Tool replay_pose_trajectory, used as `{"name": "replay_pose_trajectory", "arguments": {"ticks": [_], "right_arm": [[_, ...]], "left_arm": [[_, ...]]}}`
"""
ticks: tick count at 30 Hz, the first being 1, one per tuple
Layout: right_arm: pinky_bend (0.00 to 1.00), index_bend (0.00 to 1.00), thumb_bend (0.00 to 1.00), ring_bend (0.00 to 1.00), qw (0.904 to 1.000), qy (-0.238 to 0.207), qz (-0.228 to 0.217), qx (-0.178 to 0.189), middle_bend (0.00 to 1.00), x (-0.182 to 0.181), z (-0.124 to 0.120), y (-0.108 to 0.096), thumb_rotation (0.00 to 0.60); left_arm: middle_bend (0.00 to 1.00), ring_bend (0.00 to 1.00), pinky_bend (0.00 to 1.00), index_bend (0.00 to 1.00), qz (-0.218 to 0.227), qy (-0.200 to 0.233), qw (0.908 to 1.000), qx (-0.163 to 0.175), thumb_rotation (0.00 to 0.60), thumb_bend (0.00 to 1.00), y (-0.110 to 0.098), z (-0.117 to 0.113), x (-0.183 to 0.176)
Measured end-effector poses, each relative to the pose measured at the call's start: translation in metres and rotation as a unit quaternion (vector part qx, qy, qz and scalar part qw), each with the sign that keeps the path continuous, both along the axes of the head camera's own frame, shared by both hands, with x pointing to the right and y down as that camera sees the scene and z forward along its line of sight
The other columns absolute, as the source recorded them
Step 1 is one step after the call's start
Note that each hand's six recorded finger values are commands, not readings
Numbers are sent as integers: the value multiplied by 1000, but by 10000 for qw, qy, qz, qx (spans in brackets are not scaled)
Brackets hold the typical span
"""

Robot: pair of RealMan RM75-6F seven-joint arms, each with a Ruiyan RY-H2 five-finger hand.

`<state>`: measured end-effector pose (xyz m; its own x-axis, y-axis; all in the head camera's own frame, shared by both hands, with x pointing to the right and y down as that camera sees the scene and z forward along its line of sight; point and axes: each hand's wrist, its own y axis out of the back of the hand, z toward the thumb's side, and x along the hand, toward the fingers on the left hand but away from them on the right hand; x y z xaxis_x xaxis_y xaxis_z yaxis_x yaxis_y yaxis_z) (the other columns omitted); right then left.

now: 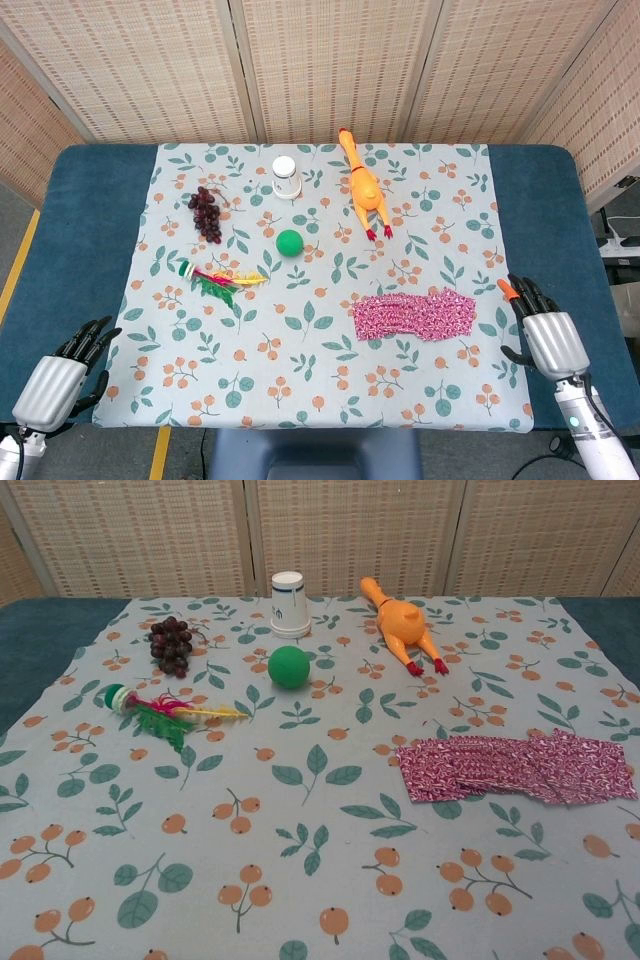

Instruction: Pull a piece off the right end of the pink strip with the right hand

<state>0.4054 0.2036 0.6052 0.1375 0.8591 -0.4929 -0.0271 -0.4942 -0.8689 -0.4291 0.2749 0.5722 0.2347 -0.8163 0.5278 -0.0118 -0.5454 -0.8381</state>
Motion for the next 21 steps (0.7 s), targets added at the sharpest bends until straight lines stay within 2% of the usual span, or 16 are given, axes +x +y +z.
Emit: {"name": "replay_pose_trajectory", "arguments": {"ticks": [6,9,11,14,16,19,21], "right_arm": [[264,0,54,0,9998,44,-83,-148,0,-1,4,3,600],[289,0,113,8,9994,63,-216,-255,4,-4,7,6,600],[384,0,205,129,9989,48,-357,-292,102,-8,8,7,600],[634,0,390,477,9980,43,-542,-311,402,-11,12,7,600],[778,0,518,647,9973,84,-612,-400,573,-10,16,9,600],[871,0,655,773,9951,147,-722,-665,710,-12,22,14,600],[897,0,696,808,9929,234,-811,-834,746,-12,27,17,600]], "left_arm": [[34,65,346,119,4,-5,10000,8,600,561,0,-1,0],[34,65,346,118,1,22,10000,27,600,560,0,-2,1],[35,65,346,118,9,14,10000,39,600,561,0,-2,0],[38,65,346,120,-29,10,10000,7,600,561,0,0,-1],[39,65,346,124,-53,7,10000,-14,600,560,-1,0,-2],[40,65,346,127,-25,16,10000,-6,600,561,0,0,0],[41,65,346,127,6,19,10000,23,600,561,0,-2,1]]}}
